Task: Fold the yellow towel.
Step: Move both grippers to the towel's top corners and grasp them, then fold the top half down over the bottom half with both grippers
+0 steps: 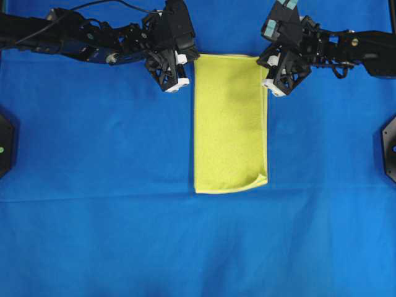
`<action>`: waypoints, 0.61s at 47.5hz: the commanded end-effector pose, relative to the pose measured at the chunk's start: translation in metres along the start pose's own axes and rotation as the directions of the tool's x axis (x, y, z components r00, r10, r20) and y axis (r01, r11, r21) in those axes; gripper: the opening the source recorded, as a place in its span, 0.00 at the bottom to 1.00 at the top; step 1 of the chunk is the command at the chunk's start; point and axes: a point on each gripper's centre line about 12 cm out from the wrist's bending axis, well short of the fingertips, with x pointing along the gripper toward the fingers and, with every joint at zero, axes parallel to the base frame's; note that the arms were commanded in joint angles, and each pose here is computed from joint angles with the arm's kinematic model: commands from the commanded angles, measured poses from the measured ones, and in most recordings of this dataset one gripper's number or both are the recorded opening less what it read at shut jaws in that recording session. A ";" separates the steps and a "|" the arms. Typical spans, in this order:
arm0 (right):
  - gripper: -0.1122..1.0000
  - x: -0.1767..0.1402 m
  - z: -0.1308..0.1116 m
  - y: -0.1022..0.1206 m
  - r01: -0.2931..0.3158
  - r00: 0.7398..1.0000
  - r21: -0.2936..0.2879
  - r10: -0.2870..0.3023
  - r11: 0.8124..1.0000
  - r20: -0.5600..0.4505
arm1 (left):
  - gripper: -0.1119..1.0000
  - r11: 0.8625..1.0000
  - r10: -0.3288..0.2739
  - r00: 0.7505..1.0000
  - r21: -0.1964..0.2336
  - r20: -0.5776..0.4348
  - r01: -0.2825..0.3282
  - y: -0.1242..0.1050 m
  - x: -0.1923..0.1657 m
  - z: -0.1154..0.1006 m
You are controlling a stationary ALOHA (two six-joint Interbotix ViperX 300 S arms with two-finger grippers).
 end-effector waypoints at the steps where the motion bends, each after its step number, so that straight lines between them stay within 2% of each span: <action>1: 0.14 -0.010 0.011 -0.002 0.005 0.999 -0.002 -0.005 1.000 0.042 | 0.14 1.000 0.018 0.998 -0.002 0.053 -0.018 0.008 -0.011 0.020; 9: 0.14 -0.011 0.011 -0.002 0.005 0.999 0.002 -0.005 1.000 0.045 | 0.14 1.000 0.015 0.999 0.000 0.047 -0.015 0.008 -0.012 0.020; 17: 0.14 -0.019 0.013 0.007 -0.012 0.998 0.001 0.012 1.000 0.064 | 0.14 1.000 -0.012 0.999 0.013 0.035 0.012 -0.005 -0.022 0.027; 29: 0.14 -0.049 0.004 0.048 -0.082 0.995 -0.027 0.084 0.996 0.058 | 0.14 0.990 -0.117 0.993 0.073 -0.004 0.117 -0.055 -0.052 0.035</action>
